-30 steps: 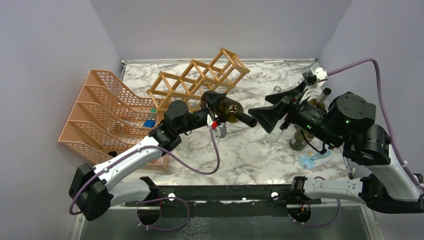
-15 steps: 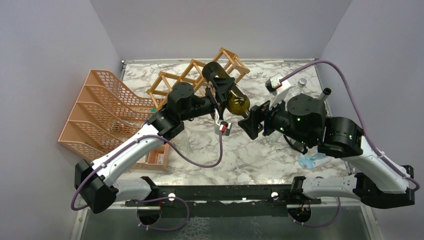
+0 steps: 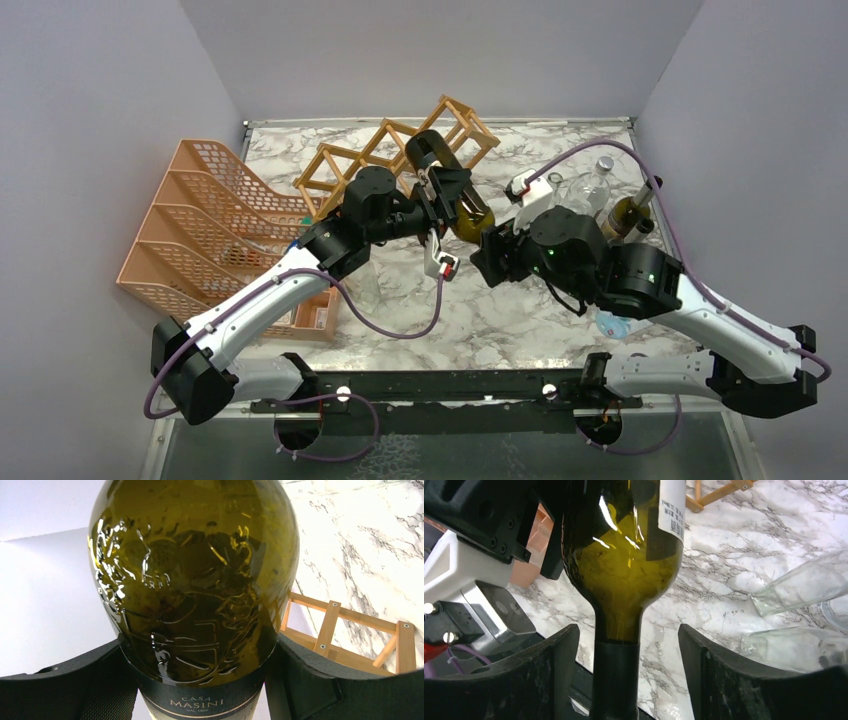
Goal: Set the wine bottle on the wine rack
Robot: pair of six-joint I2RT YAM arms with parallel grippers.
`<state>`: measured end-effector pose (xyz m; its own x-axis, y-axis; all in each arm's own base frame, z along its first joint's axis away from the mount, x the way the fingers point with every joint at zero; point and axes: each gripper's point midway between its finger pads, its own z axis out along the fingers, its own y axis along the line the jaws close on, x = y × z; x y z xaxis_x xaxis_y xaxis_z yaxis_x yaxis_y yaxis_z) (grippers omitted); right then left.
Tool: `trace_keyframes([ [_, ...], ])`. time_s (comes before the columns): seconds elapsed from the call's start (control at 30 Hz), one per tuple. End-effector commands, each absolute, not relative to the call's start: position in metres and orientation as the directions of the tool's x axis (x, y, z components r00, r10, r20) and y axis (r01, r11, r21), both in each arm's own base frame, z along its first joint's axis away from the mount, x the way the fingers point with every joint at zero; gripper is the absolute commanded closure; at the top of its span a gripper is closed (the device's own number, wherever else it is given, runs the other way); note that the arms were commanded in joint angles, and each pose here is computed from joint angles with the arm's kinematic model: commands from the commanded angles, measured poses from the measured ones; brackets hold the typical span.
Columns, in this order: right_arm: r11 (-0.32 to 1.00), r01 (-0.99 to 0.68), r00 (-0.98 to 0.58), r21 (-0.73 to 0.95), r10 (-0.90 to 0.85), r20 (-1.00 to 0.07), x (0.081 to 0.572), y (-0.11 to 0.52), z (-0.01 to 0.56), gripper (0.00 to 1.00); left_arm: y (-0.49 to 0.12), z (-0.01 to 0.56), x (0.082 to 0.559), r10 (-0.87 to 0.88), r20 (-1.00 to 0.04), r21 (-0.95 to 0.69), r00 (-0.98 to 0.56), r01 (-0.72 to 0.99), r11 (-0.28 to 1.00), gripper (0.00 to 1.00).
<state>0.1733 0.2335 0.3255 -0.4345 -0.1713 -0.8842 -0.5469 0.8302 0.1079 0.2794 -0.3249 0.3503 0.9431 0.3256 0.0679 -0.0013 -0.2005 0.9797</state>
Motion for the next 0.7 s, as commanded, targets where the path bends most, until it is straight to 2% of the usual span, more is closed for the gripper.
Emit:
trace_keyframes([
  [0.0, 0.828, -0.541, -0.426, 0.149, -0.117, -0.897, 0.181, 0.248, 0.336, 0.27, -0.322, 0.413, 0.271, 0.321, 0.207, 0.978, 0.924, -0.189, -0.086, 1.00],
  [0.23, 0.818, -0.553, -0.498, 0.160, -0.171, -0.850, 0.203, 0.257, 0.311, 0.43, -0.320, 0.415, 0.267, 0.321, 0.253, 0.967, 0.913, -0.244, -0.068, 1.00],
  [0.37, 0.774, -0.595, -0.525, 0.216, -0.171, -0.834, 0.206, 0.267, 0.299, 0.53, -0.321, 0.420, 0.264, 0.304, 0.235, 0.972, 0.923, -0.226, -0.066, 1.00],
  [0.43, 0.774, -0.596, -0.536, 0.213, -0.185, -0.824, 0.208, 0.271, 0.293, 0.62, -0.321, 0.419, 0.266, 0.312, 0.232, 0.973, 0.921, -0.223, -0.066, 1.00],
  [0.5, 0.769, -0.604, -0.538, 0.210, -0.199, -0.819, 0.210, 0.275, 0.288, 0.76, -0.321, 0.416, 0.270, 0.322, 0.219, 0.976, 0.921, -0.208, -0.068, 1.00],
  [0.57, 0.772, -0.604, -0.530, 0.200, -0.201, -0.824, 0.212, 0.274, 0.287, 0.96, -0.321, 0.414, 0.273, 0.331, 0.203, 0.979, 0.921, -0.191, -0.067, 1.00],
  [0.63, 0.783, -0.593, -0.520, 0.187, -0.195, -0.832, 0.215, 0.271, 0.286, 0.99, -0.322, 0.413, 0.274, 0.336, 0.174, 0.985, 0.926, -0.168, -0.047, 0.98],
  [0.67, 0.788, -0.589, -0.512, 0.181, -0.190, -0.837, 0.216, 0.270, 0.288, 0.99, -0.322, 0.412, 0.274, 0.339, 0.159, 0.987, 0.927, -0.156, -0.037, 0.90],
])
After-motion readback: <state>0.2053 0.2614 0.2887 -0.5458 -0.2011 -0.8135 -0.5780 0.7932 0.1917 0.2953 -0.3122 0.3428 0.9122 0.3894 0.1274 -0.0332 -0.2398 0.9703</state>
